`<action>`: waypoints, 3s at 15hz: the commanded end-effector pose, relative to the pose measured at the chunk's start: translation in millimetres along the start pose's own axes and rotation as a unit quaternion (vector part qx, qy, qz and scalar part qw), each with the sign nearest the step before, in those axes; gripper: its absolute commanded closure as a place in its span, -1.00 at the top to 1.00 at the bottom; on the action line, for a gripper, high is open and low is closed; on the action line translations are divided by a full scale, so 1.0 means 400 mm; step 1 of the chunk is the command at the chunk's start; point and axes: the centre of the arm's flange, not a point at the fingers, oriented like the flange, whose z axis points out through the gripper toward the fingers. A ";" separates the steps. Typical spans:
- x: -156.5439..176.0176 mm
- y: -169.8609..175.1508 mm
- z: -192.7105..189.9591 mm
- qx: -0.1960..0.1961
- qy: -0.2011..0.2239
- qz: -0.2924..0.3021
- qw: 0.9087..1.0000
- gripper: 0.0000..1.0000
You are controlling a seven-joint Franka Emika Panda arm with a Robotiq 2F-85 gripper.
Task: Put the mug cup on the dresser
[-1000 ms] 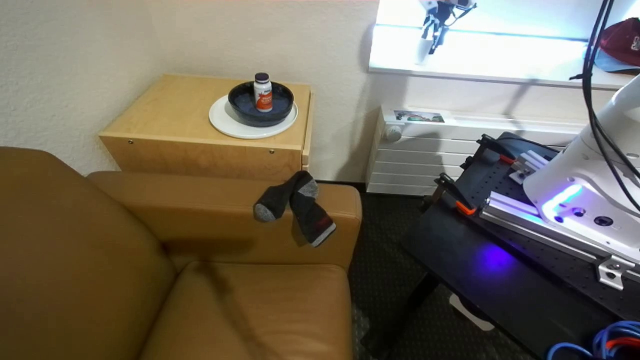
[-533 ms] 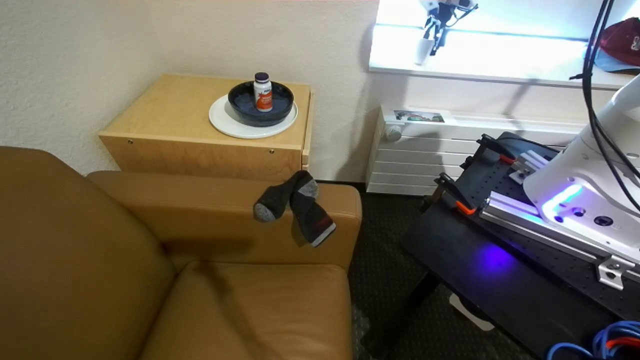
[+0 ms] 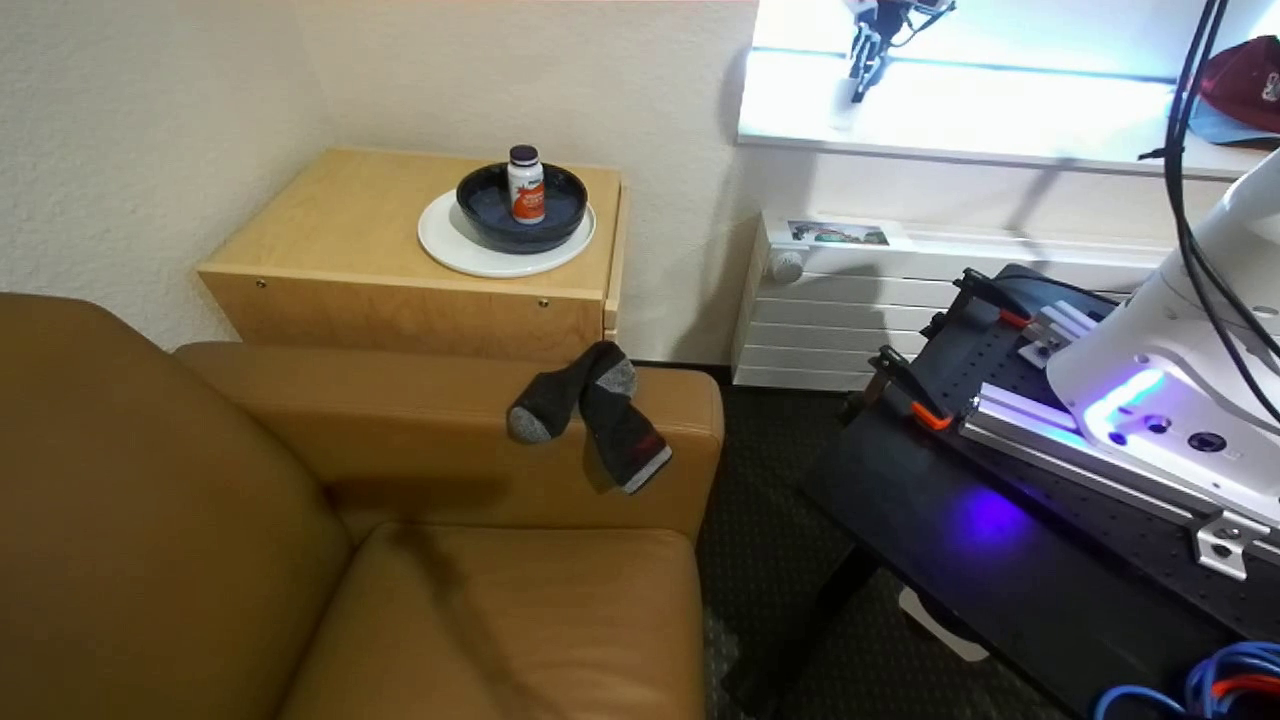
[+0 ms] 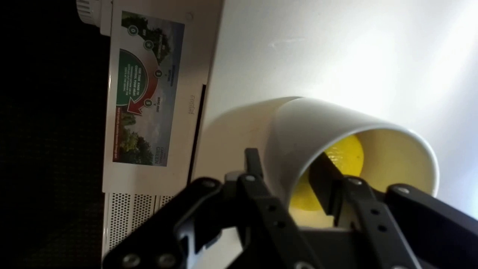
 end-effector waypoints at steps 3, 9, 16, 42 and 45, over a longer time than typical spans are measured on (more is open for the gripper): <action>0.003 0.005 0.029 -0.007 0.001 0.001 1.000 -1.00; 0.013 0.004 0.011 -0.002 -0.007 0.004 1.000 -0.97; -0.017 0.073 -0.162 -0.005 -0.051 -0.154 0.987 -0.97; -0.840 0.363 -0.378 -0.053 0.024 -0.573 0.818 -0.97; -0.863 0.422 -0.387 -0.052 0.017 -0.576 0.815 -0.89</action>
